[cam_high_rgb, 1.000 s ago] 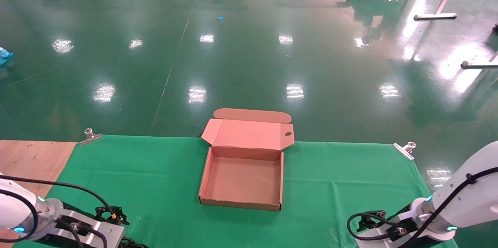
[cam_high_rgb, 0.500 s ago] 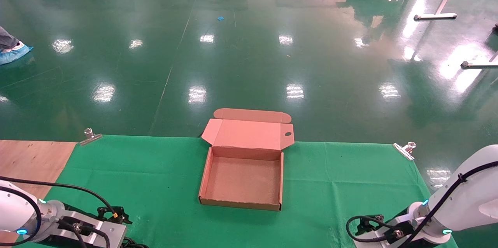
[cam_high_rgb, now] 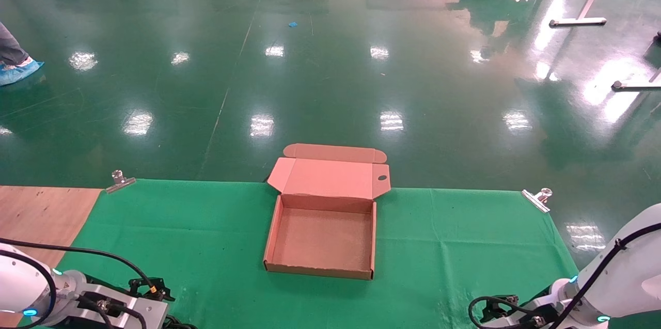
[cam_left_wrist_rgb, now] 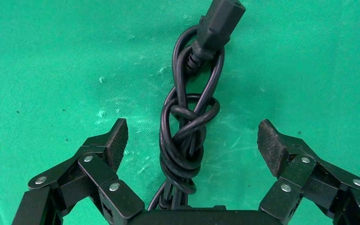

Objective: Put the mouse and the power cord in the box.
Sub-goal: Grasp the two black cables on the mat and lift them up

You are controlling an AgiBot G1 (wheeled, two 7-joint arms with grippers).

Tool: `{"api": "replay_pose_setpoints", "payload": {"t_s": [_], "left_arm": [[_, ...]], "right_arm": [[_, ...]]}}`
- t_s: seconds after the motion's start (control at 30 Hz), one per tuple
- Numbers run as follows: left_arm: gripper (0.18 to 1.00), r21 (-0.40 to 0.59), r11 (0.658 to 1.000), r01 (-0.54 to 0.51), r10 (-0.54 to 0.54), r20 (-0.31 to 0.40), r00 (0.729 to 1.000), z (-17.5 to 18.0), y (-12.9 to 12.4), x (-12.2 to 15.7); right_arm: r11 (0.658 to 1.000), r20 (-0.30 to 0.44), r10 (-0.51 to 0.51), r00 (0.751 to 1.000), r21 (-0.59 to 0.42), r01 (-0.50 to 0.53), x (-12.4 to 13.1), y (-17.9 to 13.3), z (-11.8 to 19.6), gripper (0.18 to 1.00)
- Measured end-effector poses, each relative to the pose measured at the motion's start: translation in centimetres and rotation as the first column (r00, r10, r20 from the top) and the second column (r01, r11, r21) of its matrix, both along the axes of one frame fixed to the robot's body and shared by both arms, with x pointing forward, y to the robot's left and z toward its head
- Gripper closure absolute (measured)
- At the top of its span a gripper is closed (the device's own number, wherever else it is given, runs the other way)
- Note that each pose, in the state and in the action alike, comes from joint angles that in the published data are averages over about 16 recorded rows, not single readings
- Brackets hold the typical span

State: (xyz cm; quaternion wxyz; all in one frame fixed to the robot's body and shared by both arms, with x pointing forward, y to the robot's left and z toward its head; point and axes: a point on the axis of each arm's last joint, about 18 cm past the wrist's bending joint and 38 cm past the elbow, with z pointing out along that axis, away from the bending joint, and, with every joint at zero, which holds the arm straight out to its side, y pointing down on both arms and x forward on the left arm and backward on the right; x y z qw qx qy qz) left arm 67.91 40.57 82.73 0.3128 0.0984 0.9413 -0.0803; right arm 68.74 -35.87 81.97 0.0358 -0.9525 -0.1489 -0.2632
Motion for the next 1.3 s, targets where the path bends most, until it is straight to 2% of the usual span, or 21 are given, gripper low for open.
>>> {"api": "replay_pose_setpoints", "payload": {"t_s": [0.23, 0.53, 0.87, 1.3], "left_arm": [[0.198, -0.004, 1.000, -0.006, 0.006, 0.009, 1.000, 0.24, 0.38, -0.05], [0.277, -0.007, 1.000, -0.019, 0.019, 0.020, 1.000, 0.61, 0.93, -0.08], [0.429, -0.004, 1.000, -0.018, 0.019, 0.016, 1.000, 0.39, 0.92, -0.11], [0.722, 0.001, 1.000, -0.012, 0.012, 0.016, 1.000, 0.51, 0.78, -0.06]], "right_arm": [[1.000, 0.001, 0.002, 1.000, 0.010, -0.002, -0.03, -0.17, 0.19, 0.207], [1.000, 0.002, 0.007, 1.000, 0.015, -0.007, 0.01, -0.15, 0.23, 0.290], [1.000, -0.005, 0.005, 1.000, 0.007, -0.005, -0.04, -0.39, -0.34, 0.485], [1.000, -0.004, 0.005, 1.000, 0.002, -0.005, -0.07, -0.71, -0.10, 0.784]]}}
